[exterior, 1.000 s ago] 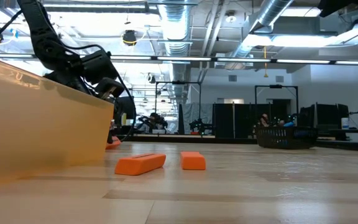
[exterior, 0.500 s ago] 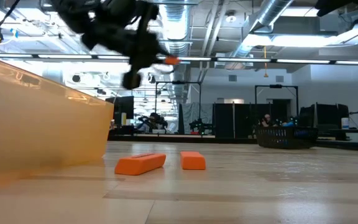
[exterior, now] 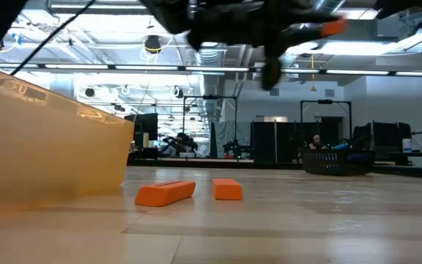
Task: Pick & Place School Supplies
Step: Put the orange eraser into the bottom black bin
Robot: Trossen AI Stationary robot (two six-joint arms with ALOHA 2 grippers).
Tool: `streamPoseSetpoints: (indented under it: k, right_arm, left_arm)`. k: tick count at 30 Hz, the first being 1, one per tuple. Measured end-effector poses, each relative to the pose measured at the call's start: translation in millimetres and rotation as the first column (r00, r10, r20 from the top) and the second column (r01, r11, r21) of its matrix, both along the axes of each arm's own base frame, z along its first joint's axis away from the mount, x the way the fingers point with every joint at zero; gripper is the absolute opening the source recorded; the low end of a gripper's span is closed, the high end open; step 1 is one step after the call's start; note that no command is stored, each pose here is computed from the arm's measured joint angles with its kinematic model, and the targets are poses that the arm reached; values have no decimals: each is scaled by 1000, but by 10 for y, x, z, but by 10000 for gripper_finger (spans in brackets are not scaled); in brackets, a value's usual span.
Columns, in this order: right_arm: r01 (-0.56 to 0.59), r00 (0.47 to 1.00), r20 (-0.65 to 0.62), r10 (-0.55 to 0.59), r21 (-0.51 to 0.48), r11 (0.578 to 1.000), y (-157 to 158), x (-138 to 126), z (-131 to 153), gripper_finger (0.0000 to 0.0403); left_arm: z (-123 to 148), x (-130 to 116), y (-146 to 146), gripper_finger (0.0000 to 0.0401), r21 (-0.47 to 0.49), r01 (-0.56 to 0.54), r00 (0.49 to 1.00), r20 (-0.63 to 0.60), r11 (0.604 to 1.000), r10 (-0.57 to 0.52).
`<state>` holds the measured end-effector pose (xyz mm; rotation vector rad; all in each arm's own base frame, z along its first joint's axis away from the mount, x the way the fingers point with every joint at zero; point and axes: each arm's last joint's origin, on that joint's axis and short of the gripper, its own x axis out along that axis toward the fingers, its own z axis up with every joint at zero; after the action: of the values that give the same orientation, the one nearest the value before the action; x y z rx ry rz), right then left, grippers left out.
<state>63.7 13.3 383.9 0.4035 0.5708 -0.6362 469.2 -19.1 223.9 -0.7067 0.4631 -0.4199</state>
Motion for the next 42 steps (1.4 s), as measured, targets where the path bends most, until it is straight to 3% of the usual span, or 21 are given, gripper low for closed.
streamPoseSetpoints:
  k: [6, 11, 16, 22, 27, 36, 42]
  right_arm:
    - [-60, 998, 4, 61, 174, 983, 62, 15, -1, 123]
    - [-133, 991, 18, 131, 183, 974, 141, 65, 12, 123]
    - [-149, 989, 32, 146, 170, 974, 171, 87, 19, 124]
    - [-183, 972, 165, 165, 105, 977, 211, 175, 123, 124]
    - [-237, 948, 232, 219, 52, 970, 250, 238, 206, 139]
    - [-183, 953, 247, 173, 18, 983, 189, 323, 244, 201]
    - [-220, 939, 266, 217, -21, 975, 192, 488, 302, 207]
  left_arm:
    - [169, 341, 38, 21, 31, 3, 993, 119, 1000, -6]
    - [373, 417, 220, 21, 37, -30, 982, 185, 999, 23]
    - [664, 317, 456, 21, 37, -77, 966, 248, 996, 66]
    - [797, 240, 707, 21, 31, -125, 957, 269, 992, 112]
    - [804, 233, 711, 21, 15, -104, 960, 263, 995, 96]
    - [942, 208, 718, 21, 11, -110, 940, 326, 994, 101]
    - [1057, 205, 749, 21, 12, -118, 926, 362, 993, 105]
